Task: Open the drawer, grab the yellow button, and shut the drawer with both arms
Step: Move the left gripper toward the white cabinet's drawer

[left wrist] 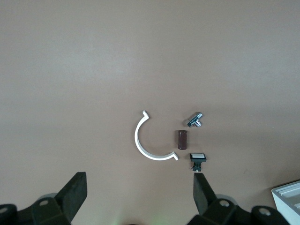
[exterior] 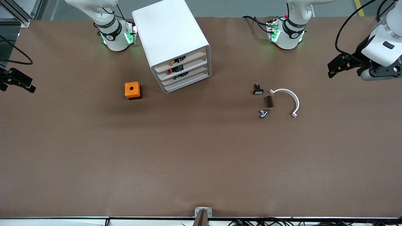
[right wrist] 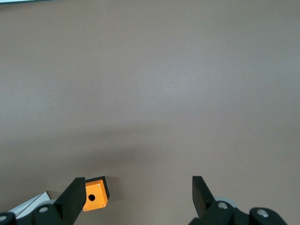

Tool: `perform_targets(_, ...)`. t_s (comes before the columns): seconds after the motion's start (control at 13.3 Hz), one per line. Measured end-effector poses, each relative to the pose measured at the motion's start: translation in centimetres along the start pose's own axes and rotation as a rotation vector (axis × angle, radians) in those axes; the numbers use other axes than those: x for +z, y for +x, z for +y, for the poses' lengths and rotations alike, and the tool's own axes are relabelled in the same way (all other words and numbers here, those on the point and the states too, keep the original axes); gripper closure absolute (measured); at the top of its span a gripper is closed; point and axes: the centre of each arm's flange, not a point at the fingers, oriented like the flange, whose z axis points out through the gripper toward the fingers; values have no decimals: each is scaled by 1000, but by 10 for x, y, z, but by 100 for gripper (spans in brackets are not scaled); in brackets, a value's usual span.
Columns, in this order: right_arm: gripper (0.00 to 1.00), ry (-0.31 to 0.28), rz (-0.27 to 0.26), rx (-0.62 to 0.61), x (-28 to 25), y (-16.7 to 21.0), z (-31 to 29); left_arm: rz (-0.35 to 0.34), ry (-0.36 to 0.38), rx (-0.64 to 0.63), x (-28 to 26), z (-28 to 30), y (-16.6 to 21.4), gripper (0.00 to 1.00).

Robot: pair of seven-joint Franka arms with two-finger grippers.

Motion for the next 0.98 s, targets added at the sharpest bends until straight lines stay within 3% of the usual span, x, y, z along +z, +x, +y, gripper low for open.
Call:
perform_targets(0.53, 0, 0, 0, 4, 0, 0, 2, -17, 0, -1, 9, 0, 5, 0)
perform_targets(0.98, 0, 0, 4, 4, -1, 0, 2, -126, -4, 19, 67, 12, 34, 0)
